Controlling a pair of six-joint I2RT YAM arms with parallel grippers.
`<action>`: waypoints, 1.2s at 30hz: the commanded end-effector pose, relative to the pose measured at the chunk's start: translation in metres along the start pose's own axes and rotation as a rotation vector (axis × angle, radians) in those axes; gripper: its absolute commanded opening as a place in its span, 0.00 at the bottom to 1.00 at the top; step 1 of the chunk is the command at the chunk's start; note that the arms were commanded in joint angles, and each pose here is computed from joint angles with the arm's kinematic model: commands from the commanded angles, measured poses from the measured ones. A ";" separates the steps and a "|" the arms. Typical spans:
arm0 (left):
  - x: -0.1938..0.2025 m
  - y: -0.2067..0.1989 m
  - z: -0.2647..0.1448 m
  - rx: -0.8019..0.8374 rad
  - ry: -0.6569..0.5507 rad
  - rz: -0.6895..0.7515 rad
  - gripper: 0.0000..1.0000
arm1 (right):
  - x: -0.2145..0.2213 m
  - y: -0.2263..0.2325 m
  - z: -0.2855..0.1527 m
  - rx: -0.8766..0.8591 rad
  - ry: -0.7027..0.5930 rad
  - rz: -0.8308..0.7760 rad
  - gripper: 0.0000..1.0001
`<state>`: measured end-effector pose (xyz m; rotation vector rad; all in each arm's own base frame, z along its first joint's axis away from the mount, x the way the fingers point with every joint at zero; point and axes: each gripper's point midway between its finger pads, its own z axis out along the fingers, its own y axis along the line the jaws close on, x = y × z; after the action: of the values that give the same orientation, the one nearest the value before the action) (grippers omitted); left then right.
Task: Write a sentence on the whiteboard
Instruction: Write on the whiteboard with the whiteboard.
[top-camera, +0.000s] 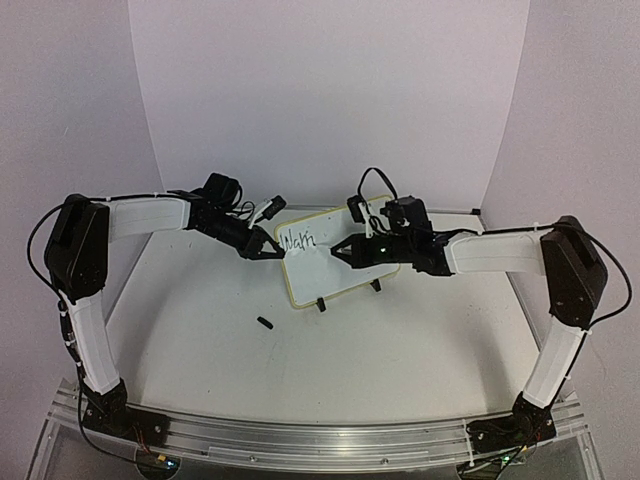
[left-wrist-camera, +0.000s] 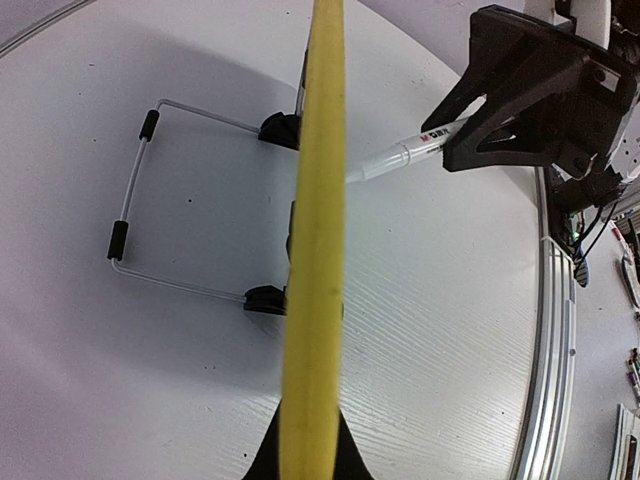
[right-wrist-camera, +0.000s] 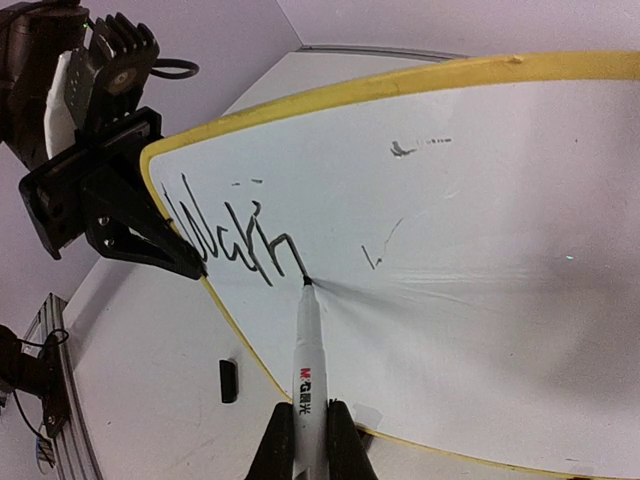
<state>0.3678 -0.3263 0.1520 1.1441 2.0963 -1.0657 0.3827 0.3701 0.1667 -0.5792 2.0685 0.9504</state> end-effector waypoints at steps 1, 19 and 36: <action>0.041 -0.009 0.021 0.026 0.142 -0.082 0.00 | -0.010 0.001 -0.007 0.012 -0.033 -0.003 0.00; 0.042 -0.010 0.023 0.030 0.145 -0.082 0.00 | -0.056 0.016 -0.019 0.002 -0.147 -0.045 0.00; 0.042 -0.009 0.023 0.030 0.147 -0.083 0.00 | -0.054 0.004 -0.024 0.054 -0.164 -0.034 0.00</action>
<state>0.3677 -0.3265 0.1523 1.1445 2.0958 -1.0657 0.3891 0.3699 0.1817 -0.5594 2.0306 0.9335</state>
